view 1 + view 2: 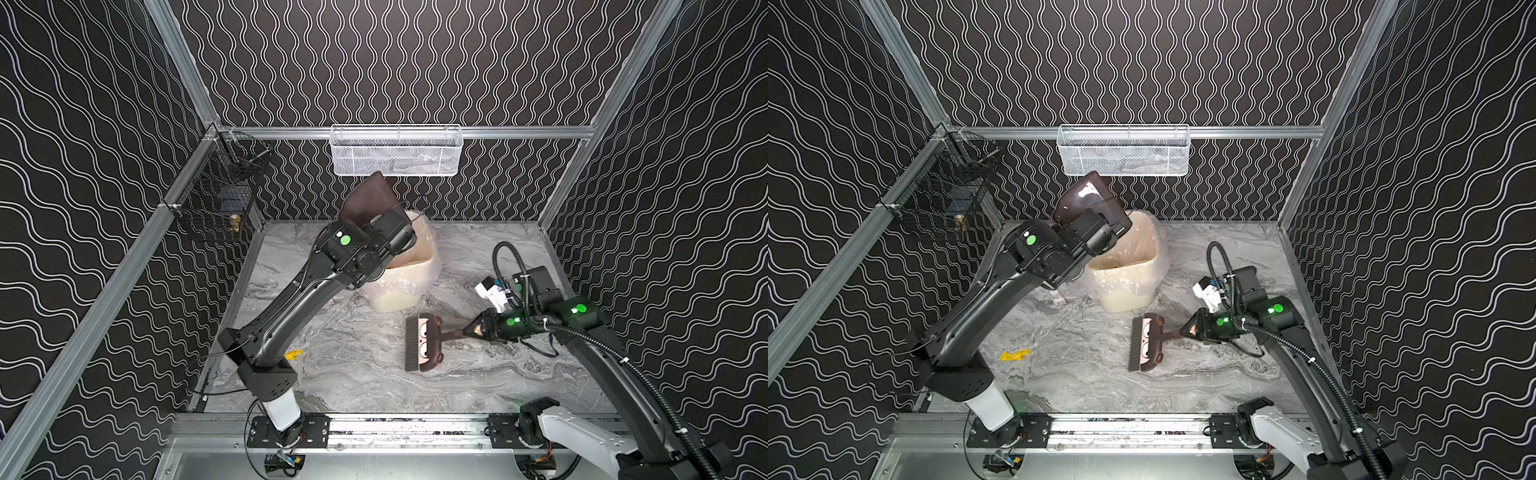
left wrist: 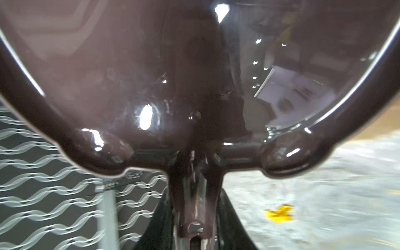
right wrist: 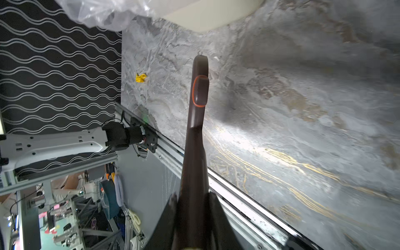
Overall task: Sweep away the paper scraps from the table
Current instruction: 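Reach the brush across to the yellow scrap and sweep it toward the middle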
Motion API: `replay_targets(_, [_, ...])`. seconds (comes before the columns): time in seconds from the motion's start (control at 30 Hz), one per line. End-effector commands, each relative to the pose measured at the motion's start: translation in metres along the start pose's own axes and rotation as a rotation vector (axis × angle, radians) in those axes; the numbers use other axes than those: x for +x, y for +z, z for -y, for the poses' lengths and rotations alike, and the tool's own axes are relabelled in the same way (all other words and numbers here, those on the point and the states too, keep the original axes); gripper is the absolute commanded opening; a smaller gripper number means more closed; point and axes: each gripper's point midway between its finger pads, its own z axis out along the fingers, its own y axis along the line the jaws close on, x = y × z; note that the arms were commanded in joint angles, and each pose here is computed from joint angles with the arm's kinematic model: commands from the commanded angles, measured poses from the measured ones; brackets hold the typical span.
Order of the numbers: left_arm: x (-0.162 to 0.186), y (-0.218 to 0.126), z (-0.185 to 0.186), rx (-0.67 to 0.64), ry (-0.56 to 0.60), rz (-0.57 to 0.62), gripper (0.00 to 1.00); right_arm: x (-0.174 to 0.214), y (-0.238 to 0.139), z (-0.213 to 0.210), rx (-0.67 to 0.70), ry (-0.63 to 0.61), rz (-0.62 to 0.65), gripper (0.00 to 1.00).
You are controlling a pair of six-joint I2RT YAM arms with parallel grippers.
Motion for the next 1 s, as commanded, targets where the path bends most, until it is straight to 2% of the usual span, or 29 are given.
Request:
replay_targets(0.0, [-0.002,0.001,0.02,0.166,-0.161,0.042,0.0,-0.013,0.022,-0.037,-0.132,-0.04,0.057,0.0])
replay_targets(0.23, [0.027,0.014,0.013,0.28,-0.267,0.045,0.0,-0.007,0.077,-0.104,-0.272,-0.214,0.05,0.0])
replay_targets(0.43, [0.038,0.022,0.018,0.331,-0.266,0.042,0.0,-0.011,0.124,-0.159,-0.359,-0.328,0.011,0.0])
replay_targets(0.7, [0.049,0.023,0.025,0.382,-0.28,0.041,0.0,-0.016,0.199,-0.211,-0.453,-0.38,-0.046,0.0])
replay_targets(0.97, [0.062,0.023,0.02,0.382,-0.279,0.034,0.0,-0.012,0.278,-0.23,-0.515,-0.332,-0.157,0.0])
